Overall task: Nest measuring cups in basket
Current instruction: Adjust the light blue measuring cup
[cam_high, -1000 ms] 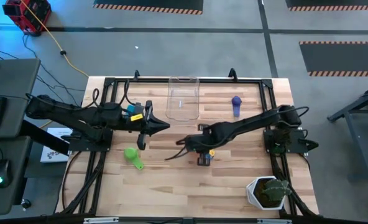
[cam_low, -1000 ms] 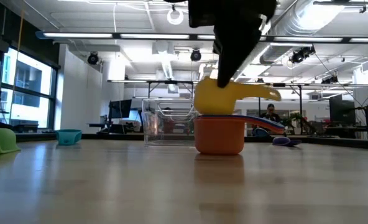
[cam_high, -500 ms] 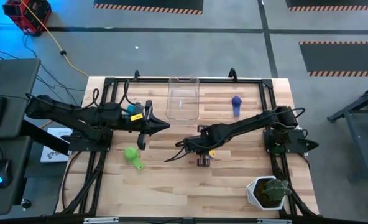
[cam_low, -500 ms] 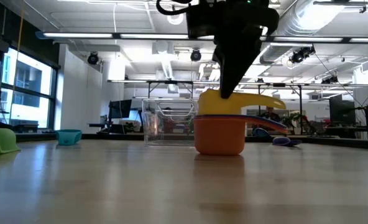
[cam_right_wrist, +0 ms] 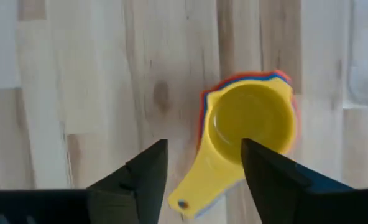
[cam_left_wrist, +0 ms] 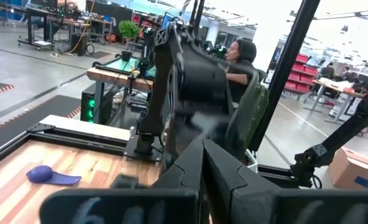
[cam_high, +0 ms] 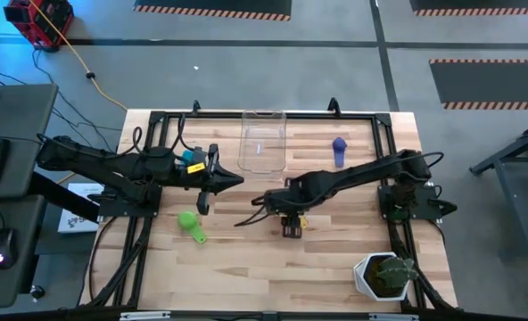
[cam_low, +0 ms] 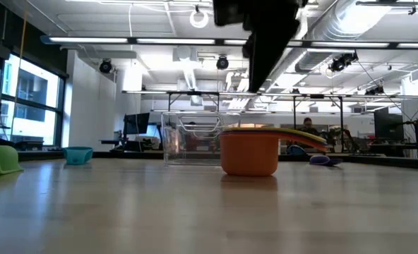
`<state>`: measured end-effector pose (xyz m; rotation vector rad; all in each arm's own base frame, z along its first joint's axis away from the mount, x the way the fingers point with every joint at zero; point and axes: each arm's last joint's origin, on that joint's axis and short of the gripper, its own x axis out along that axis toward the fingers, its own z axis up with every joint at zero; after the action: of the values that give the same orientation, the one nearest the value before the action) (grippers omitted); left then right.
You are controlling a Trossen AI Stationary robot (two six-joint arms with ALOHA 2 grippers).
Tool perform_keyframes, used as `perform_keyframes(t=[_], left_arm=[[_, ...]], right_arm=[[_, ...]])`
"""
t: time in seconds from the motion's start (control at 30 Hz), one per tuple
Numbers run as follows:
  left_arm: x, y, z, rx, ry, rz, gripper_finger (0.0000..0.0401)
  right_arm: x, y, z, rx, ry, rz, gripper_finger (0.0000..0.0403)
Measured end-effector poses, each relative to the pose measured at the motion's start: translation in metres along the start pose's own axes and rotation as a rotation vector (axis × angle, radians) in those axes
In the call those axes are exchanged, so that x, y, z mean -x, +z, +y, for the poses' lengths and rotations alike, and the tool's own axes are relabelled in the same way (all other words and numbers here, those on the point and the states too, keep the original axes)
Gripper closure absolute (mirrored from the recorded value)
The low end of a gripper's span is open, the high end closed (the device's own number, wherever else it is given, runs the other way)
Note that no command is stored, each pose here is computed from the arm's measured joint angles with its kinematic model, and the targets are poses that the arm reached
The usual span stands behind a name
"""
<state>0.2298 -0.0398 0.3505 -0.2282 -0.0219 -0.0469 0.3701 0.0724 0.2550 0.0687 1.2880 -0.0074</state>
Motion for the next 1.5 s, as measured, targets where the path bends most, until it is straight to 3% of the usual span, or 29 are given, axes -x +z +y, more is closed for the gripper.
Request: perform_keyframes(t=[0.17,0.33,0.47,0.63,0.8,0.9,1.27,1.37,1.5], left_arm=[[0.000,-0.002,0.000,-0.019,-0.001,0.023,0.0401],[0.000,-0.002,0.000,0.014,0.004,0.023,0.0401],[-0.001,-0.001,0.018,0.152,0.172,-0.003,0.0384],[0.005,-0.012,0.059,0.235,0.376,0.214,0.0318],[0.034,-0.037,0.103,0.382,0.740,0.497,0.0238],[0.053,-0.050,0.120,0.457,0.942,0.599,0.0205],[0.094,-0.144,0.148,0.903,1.408,0.464,0.0185],[0.098,-0.150,0.147,0.928,1.446,0.412,0.0185],[0.100,-0.150,0.146,0.867,1.506,0.364,0.0185]], right_arm=[[0.027,-0.031,-0.011,-0.037,-0.103,0.030,0.0203],[0.040,-0.093,-0.029,-0.275,-0.106,-0.016,0.0203],[0.037,-0.138,-0.037,-0.545,-0.021,-0.123,0.0203],[0.030,-0.168,-0.039,-0.749,0.116,-0.288,0.0203],[0.019,-0.179,-0.041,-0.826,0.183,-0.351,0.0203],[0.014,-0.179,-0.042,-0.827,0.185,-0.369,0.0203],[0.014,-0.173,-0.041,-0.796,0.175,-0.441,0.0203],[0.014,-0.173,-0.041,-0.790,0.174,-0.441,0.0203],[0.014,-0.173,-0.041,-0.789,0.174,-0.441,0.0203]])
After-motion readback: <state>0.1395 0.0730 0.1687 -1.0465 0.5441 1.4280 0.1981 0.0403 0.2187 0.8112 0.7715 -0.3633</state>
